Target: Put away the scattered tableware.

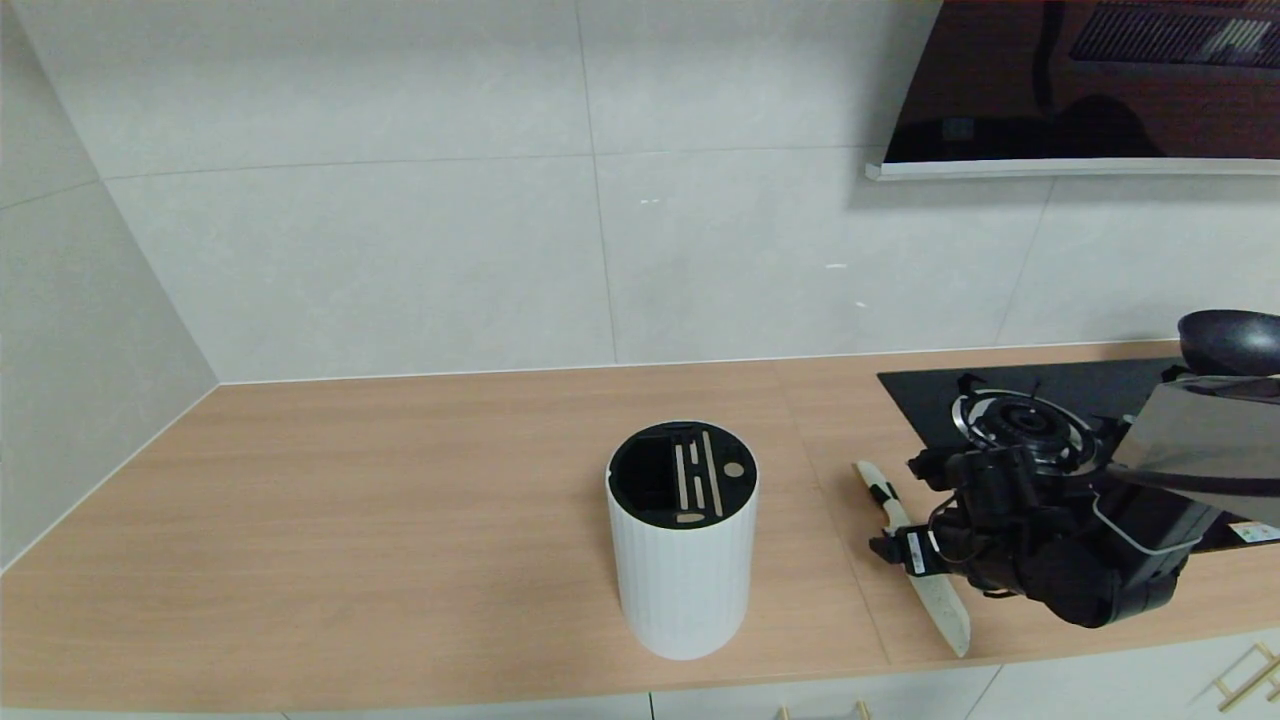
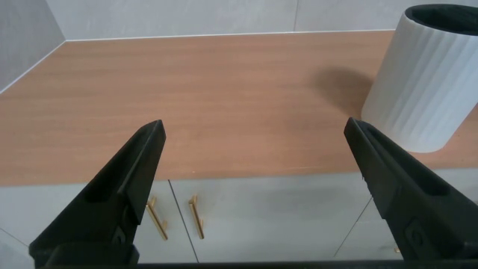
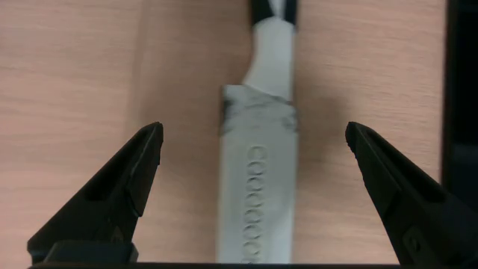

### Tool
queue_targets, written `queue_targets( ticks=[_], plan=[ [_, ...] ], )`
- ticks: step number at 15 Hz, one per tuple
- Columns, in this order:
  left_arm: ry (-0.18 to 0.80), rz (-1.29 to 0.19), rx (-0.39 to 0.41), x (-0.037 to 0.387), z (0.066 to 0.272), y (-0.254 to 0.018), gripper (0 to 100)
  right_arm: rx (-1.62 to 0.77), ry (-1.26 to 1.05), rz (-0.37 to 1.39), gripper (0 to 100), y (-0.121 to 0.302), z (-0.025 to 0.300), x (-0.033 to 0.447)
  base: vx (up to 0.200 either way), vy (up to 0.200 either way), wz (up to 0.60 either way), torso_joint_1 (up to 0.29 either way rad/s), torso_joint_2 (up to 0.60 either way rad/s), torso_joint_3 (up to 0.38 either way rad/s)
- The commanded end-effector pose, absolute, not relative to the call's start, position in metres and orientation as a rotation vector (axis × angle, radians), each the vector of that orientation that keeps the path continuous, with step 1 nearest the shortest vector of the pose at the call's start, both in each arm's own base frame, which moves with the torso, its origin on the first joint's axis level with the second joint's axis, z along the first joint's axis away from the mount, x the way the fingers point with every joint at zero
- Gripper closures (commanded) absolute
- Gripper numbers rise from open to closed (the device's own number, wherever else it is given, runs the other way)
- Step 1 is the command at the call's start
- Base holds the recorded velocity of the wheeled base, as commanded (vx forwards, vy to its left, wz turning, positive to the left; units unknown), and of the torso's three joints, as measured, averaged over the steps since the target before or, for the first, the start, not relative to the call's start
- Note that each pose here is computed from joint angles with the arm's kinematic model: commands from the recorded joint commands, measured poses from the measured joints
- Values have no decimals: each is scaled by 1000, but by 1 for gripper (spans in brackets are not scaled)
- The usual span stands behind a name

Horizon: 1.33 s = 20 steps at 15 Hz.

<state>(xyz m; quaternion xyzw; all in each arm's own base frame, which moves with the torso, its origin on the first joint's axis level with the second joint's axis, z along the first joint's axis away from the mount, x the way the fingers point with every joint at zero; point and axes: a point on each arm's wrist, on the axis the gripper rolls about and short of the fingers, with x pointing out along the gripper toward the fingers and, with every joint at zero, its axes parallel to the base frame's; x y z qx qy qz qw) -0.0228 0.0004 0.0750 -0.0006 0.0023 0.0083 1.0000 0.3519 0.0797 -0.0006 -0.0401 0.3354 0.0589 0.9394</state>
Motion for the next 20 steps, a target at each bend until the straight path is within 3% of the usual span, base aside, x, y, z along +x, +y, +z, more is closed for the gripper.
queue_targets(
  ticks=[1, 15, 16, 20],
  plan=[
    [5, 17, -1, -23, 75, 0, 0, -85, 690, 109, 0, 79, -5, 354, 0, 0, 0, 0, 0, 0],
    [5, 17, -1, -23, 75, 0, 0, -92, 686, 89, 0, 80, -15, 360, 0, 0, 0, 0, 0, 0],
    [5, 17, -1, -23, 75, 0, 0, -93, 687, 89, 100, 80, -16, 360, 0, 0, 0, 0, 0, 0],
    [5, 17, -1, -23, 75, 0, 0, -92, 691, 86, 100, 79, -19, 362, 0, 0, 0, 0, 0, 0]
  ],
)
